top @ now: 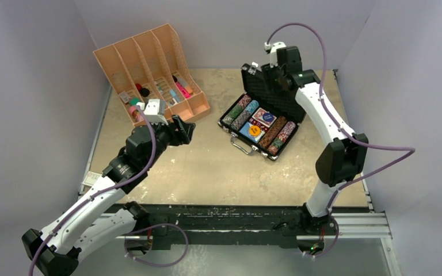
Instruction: Pack up texas hold em set
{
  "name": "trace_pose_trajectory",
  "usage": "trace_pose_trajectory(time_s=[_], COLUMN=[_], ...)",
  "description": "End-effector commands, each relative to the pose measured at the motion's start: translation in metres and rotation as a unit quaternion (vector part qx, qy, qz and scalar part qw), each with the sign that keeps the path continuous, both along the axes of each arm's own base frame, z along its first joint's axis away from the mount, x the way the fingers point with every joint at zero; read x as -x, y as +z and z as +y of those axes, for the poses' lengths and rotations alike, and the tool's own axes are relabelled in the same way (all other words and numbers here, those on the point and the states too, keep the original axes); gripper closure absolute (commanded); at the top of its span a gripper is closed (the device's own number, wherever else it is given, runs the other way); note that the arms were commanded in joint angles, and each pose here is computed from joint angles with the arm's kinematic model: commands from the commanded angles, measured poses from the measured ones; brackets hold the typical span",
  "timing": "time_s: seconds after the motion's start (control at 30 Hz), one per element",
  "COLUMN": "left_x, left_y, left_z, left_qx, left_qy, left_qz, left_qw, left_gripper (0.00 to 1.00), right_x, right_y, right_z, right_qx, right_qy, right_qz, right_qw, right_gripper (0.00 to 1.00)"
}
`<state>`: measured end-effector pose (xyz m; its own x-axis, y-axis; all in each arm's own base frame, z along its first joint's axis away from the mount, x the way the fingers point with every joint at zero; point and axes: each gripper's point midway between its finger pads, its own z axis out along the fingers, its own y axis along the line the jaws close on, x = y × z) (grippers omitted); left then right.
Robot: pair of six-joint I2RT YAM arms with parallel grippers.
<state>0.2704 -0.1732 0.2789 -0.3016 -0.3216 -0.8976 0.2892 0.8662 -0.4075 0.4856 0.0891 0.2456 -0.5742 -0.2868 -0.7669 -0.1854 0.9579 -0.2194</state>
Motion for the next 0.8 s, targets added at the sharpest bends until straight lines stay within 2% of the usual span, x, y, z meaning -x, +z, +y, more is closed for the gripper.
trace_pose_trajectory(time_s=[0.0, 0.07, 0.3, 0.4, 0.53, 0.77], left_x=[-0.003, -0.002, -0.004, -0.007, -0.015, -0.048], left_y=[0.024, 0.024, 0.021, 0.016, 0.004, -0.035], left_z=[-0.001, 0.000, -0.006, -0.011, -0.024, -0.065], left_qx=[0.022, 0.021, 0.023, 0.031, 0.051, 0.117], left_qy=[0.002, 0.003, -0.005, -0.008, -0.011, 0.001], left_qz=[-0.027, -0.027, -0.021, -0.012, 0.016, 0.109], left_qw=[0.999, 0.999, 0.999, 0.999, 0.999, 0.987], left_gripper=[0.33, 0.33, 0.33, 0.33, 0.32, 0.33], right_x=[0.044, 0.065, 0.124, 0.126, 0.113, 0.093], right_y=[-0.003, -0.006, 0.006, 0.004, -0.021, -0.081], right_z=[0.045, 0.066, 0.111, 0.106, 0.095, 0.087], right_qx=[-0.030, -0.044, -0.170, -0.184, -0.193, -0.170], right_qy=[0.042, 0.079, 0.182, 0.156, 0.079, 0.015], right_qz=[0.041, 0.057, 0.056, 0.041, 0.039, 0.067], right_qw=[0.998, 0.994, 0.967, 0.970, 0.977, 0.983], right_gripper=[0.39, 0.38, 0.37, 0.36, 0.36, 0.44])
